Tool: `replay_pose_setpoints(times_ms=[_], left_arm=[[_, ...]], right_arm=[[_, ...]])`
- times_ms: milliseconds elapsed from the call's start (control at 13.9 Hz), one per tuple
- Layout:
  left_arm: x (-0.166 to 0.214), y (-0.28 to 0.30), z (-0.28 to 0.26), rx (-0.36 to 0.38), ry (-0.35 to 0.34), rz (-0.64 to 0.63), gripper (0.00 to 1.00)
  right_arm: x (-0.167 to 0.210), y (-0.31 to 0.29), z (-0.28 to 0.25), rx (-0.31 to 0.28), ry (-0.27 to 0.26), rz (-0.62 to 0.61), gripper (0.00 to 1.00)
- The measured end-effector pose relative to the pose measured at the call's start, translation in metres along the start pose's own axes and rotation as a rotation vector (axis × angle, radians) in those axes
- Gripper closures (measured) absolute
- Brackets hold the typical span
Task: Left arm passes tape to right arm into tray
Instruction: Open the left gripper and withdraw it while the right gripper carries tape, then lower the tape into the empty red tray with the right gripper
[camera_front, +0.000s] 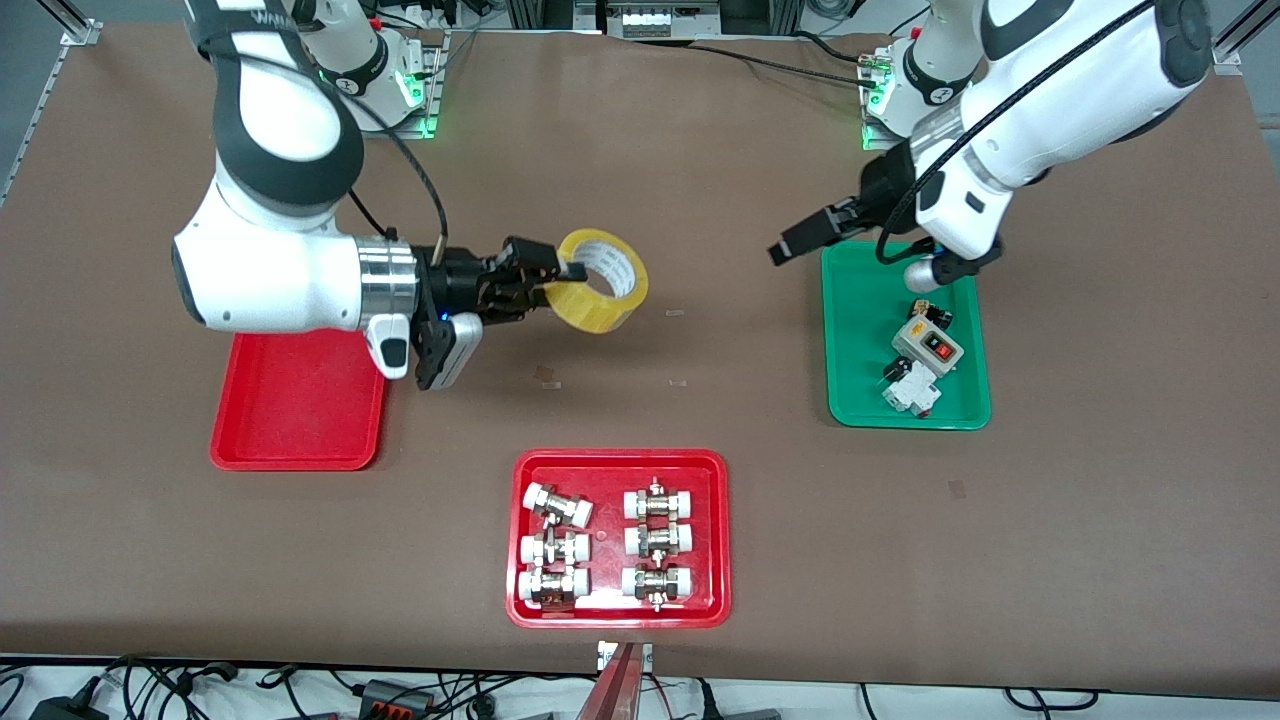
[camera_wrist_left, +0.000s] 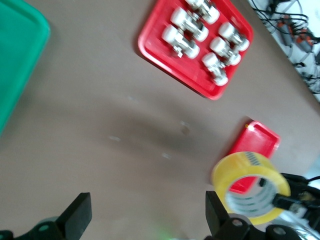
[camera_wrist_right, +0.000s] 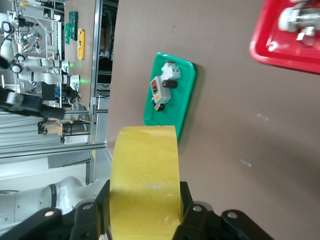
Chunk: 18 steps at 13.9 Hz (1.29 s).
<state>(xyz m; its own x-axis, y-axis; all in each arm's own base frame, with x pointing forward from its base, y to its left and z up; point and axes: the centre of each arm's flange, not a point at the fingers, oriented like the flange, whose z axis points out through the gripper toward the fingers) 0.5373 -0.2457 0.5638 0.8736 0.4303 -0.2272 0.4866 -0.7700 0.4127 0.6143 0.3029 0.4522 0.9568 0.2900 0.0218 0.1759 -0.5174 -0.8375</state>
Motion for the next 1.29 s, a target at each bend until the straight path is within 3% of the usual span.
replay_pose_setpoints(times_ms=[287, 574, 932, 1291], left_arm=[[0.01, -0.019, -0.017, 0.102, 0.071, 0.012, 0.0], [0.049, -0.064, -0.04, 0.22, 0.115, 0.067, 0.0], [0.069, -0.113, -0.087, 0.324, 0.134, 0.187, 0.0], [0.07, -0.159, -0.15, 0.413, 0.173, 0.32, 0.0]], right_arm=[[0.009, 0.084, -0.039, -0.101, 0.023, 0.084, 0.46], [0.002, 0.2, -0.105, -0.14, 0.081, 0.225, 0.46], [-0.044, 0.326, -0.186, -0.101, 0.136, 0.339, 0.46], [-0.108, 0.418, -0.243, -0.077, 0.137, 0.381, 0.46]])
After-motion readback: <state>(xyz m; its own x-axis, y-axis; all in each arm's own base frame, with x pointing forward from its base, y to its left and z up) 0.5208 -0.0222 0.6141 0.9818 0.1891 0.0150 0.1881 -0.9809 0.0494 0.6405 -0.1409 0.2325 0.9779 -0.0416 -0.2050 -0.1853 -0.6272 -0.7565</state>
